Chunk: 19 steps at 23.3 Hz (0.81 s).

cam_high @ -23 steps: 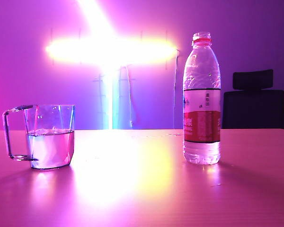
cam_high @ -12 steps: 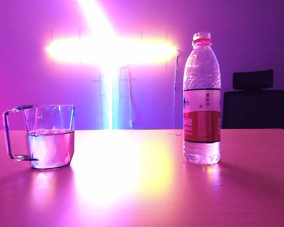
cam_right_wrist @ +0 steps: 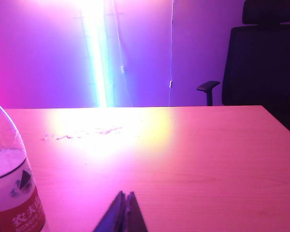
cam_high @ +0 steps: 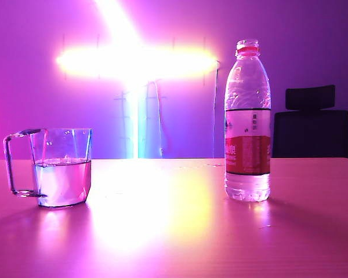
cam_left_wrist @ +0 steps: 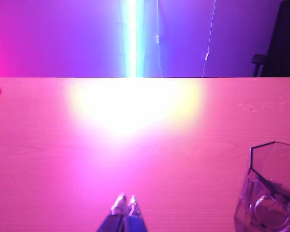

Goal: Pick up the mineral water bottle on the table and pour water into the mug until it's half full.

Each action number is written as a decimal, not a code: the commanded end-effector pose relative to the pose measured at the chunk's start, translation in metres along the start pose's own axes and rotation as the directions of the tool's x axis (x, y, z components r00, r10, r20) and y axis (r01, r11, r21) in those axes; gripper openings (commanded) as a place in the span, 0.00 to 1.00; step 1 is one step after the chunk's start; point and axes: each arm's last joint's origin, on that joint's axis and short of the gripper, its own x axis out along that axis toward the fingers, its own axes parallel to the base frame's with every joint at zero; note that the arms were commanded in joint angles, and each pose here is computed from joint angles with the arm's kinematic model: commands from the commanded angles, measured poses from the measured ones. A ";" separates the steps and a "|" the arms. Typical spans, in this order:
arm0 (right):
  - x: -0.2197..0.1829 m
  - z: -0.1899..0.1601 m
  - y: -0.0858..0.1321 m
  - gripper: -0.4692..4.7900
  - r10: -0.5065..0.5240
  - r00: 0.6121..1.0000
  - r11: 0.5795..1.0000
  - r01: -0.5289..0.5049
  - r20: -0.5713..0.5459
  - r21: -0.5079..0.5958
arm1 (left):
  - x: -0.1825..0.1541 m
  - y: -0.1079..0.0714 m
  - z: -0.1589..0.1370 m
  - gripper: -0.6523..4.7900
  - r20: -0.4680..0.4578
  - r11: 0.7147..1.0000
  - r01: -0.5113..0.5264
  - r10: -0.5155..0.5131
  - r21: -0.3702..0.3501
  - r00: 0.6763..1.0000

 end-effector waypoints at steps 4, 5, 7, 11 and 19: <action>0.000 -0.002 0.001 0.07 0.025 1.000 1.000 -0.025 -0.007 0.010 | 0.000 0.000 0.002 0.12 0.014 1.000 -0.001 0.001 -0.002 1.000; 0.000 -0.003 0.001 0.07 0.025 1.000 1.000 -0.024 -0.016 0.010 | 0.000 0.000 0.002 0.12 0.014 1.000 -0.001 0.001 -0.002 1.000; 0.000 -0.003 0.001 0.07 0.025 0.999 1.000 -0.025 -0.020 0.010 | 0.000 0.000 0.002 0.12 0.014 1.000 -0.001 0.001 -0.002 1.000; 0.000 -0.003 0.000 0.07 0.017 1.000 1.000 -0.017 -0.020 0.006 | 0.000 0.000 0.002 0.12 0.013 1.000 -0.001 0.001 -0.002 1.000; 0.000 -0.004 0.000 0.07 -0.004 0.999 1.000 0.005 -0.034 0.002 | 0.000 0.000 0.002 0.12 0.014 1.000 -0.001 0.001 -0.002 1.000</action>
